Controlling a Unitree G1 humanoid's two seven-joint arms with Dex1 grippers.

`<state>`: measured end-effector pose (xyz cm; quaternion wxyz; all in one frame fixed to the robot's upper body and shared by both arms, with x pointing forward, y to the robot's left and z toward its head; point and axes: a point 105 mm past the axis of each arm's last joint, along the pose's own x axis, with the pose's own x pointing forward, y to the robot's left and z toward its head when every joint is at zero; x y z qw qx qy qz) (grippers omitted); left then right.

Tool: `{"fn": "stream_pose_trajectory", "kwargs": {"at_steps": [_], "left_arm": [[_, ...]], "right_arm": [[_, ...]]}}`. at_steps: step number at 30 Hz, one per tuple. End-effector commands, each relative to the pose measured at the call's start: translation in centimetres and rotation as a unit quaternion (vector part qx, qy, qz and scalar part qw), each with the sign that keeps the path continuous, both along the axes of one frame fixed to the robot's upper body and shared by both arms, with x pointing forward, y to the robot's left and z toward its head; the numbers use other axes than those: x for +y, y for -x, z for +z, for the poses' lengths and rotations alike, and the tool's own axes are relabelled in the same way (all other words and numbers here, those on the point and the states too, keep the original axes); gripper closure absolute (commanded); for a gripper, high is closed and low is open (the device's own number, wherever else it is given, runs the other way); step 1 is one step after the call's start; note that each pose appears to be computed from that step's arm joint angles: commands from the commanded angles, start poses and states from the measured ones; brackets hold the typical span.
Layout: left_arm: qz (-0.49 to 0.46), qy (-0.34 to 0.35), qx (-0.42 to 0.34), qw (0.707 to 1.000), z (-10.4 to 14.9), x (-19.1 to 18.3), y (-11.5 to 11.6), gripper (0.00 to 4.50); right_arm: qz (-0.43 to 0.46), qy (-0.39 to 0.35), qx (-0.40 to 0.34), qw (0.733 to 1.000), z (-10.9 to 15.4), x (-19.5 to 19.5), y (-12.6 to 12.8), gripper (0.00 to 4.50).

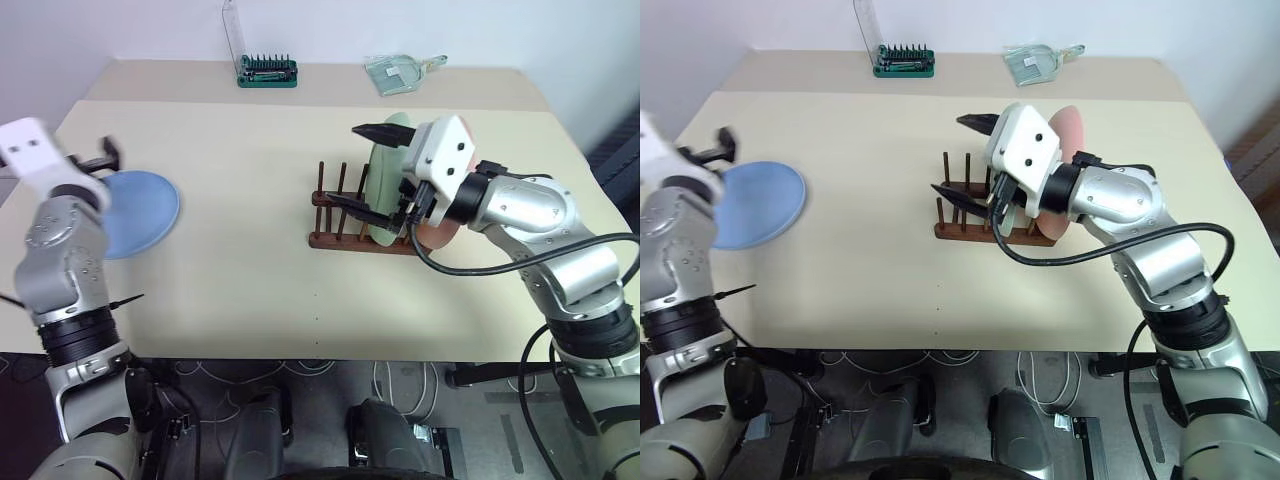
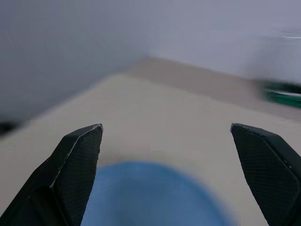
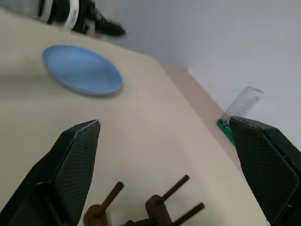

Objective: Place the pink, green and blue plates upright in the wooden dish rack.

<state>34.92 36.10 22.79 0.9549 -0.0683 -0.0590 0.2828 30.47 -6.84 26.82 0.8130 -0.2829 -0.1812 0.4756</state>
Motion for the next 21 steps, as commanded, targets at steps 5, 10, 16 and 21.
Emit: {"fn": "stream_pose_trajectory", "kwargs": {"at_steps": [5,10,16,21], "left_arm": [[0.138,0.075,0.098,0.983,-3.2,4.6,3.8,0.0],[0.126,0.14,0.151,0.971,-6.4,3.8,3.8,0.0],[0.093,0.201,0.172,0.96,-9.0,2.7,3.1,0.53],[0.094,0.225,0.167,0.955,-9.7,2.3,2.9,2.81]], "right_arm": [[0.031,0.0,-0.031,0.999,0.7,0.9,0.5,0.05],[0.031,-0.003,-0.027,0.999,0.5,1.1,0.3,0.05],[0.022,-0.006,-0.025,0.999,0.3,0.8,0.1,0.0],[0.015,-0.007,-0.026,1.0,0.2,0.6,0.1,0.0]]}}
